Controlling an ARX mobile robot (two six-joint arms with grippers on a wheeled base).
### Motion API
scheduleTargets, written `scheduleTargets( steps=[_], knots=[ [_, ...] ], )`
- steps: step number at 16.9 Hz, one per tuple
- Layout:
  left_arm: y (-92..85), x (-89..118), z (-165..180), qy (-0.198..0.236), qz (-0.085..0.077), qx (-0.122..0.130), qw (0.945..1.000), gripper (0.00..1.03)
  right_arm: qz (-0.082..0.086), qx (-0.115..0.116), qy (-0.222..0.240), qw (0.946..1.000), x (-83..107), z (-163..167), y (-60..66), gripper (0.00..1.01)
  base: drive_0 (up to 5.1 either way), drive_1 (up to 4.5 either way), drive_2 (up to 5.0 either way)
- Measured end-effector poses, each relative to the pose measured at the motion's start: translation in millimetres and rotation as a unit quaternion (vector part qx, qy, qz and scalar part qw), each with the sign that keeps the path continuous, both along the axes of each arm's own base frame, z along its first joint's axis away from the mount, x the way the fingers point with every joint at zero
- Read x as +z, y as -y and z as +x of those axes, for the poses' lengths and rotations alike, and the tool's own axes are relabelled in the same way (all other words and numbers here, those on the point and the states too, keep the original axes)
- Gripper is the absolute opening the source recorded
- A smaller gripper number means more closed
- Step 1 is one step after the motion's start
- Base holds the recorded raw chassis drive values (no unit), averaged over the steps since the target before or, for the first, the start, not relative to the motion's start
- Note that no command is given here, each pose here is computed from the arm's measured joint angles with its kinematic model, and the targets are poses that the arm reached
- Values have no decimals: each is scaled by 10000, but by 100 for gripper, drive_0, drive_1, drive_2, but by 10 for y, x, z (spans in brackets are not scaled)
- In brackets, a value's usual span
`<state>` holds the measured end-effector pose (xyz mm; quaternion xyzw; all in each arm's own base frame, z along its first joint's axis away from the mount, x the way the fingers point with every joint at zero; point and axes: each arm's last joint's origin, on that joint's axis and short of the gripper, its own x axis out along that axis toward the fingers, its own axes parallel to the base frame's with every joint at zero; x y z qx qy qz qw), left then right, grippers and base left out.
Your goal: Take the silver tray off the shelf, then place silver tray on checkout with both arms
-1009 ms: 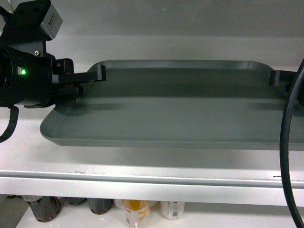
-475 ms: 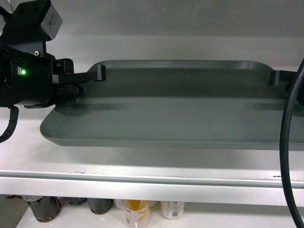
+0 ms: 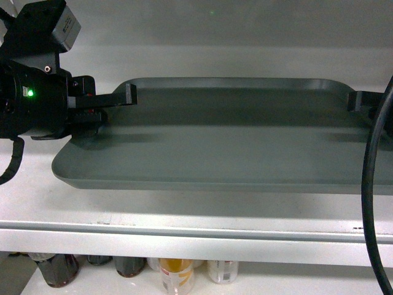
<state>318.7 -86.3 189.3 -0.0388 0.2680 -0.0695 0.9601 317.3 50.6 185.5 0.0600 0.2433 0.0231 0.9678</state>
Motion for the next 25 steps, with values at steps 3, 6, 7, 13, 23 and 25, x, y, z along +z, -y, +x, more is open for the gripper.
scheduleTargets(
  steps=[3,6,7,13,23,25],
  knots=[
    [4,22,12,41,-9,-4,10000,3,3,3,7,10000,1,0,-3,3,4,-132,141],
    [8,61,28,114,-21,-8,9999,3,0,-17,31,10000,15,-2,0,3,13,-396,422],
    [8,63,29,124,-21,-8,9999,3,2,-20,50,10000,18,0,1,3,13,-396,422],
    [5,74,26,131,-7,5,9999,3,-4,-7,57,10000,30,-1,-15,3,12,-402,426],
    [6,84,27,161,-13,4,9999,3,-4,-8,74,10000,33,2,-15,3,8,-406,421],
    [6,83,26,153,-12,1,9999,3,-6,-13,63,10000,31,1,-13,3,7,-407,421]
  ],
)
